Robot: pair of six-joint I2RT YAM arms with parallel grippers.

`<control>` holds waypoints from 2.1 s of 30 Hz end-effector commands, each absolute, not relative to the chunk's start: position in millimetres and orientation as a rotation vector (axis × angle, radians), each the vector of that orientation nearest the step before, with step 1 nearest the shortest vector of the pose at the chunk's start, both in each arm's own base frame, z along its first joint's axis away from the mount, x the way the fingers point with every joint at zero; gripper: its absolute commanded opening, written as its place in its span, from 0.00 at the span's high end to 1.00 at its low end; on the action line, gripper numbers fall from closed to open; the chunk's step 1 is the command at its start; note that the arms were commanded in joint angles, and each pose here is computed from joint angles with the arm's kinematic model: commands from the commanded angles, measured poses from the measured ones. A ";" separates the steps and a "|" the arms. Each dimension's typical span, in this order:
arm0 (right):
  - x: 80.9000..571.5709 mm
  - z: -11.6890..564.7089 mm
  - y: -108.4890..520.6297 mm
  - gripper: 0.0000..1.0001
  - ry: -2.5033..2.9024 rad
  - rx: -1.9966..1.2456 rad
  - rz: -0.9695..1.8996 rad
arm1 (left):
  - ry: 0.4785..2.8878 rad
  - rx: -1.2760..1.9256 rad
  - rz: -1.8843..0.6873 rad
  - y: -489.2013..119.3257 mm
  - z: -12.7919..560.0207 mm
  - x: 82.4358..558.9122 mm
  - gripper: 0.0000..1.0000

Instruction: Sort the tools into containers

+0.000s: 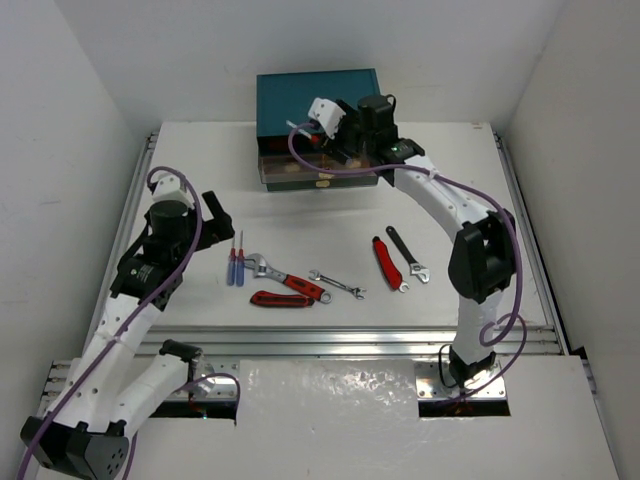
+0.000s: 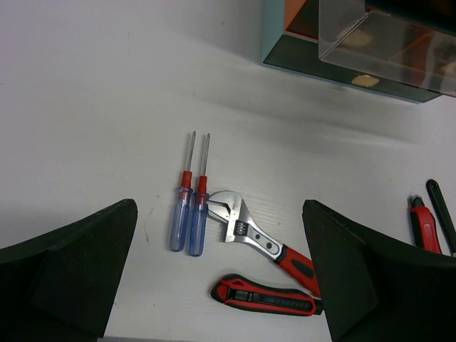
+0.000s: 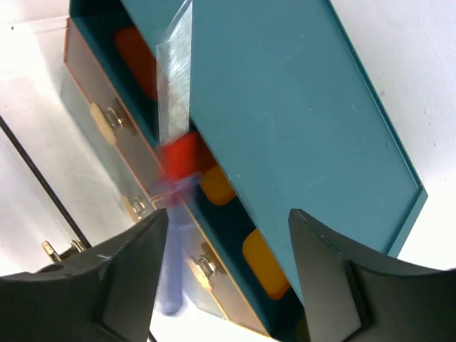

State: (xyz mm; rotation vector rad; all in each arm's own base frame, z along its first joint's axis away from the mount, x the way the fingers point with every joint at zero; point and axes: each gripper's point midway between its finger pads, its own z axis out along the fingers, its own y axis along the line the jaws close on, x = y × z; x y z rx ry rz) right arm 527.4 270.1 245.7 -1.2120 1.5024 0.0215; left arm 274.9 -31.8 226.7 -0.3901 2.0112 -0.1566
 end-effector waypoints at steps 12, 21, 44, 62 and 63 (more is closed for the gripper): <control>421.8 388.0 264.1 0.01 1.550 -0.736 0.372 | 2.242 -0.635 -0.150 -41.5 150.0 295.2 0.04; 257.4 259.7 259.7 0.01 1.856 -0.635 0.859 | 2.524 -0.764 -0.009 -21.6 63.1 300.8 0.26; 213.2 249.4 252.1 0.01 1.854 -0.692 0.966 | 2.610 -0.912 0.115 -10.2 -5.9 278.3 0.62; 221.1 267.4 216.6 0.01 1.798 -0.534 0.791 | 1.930 -0.529 -0.421 -66.3 257.6 357.0 1.00; 222.7 269.0 210.5 0.01 1.795 -0.513 0.759 | 1.917 -0.438 -0.428 -81.2 277.1 361.8 1.00</control>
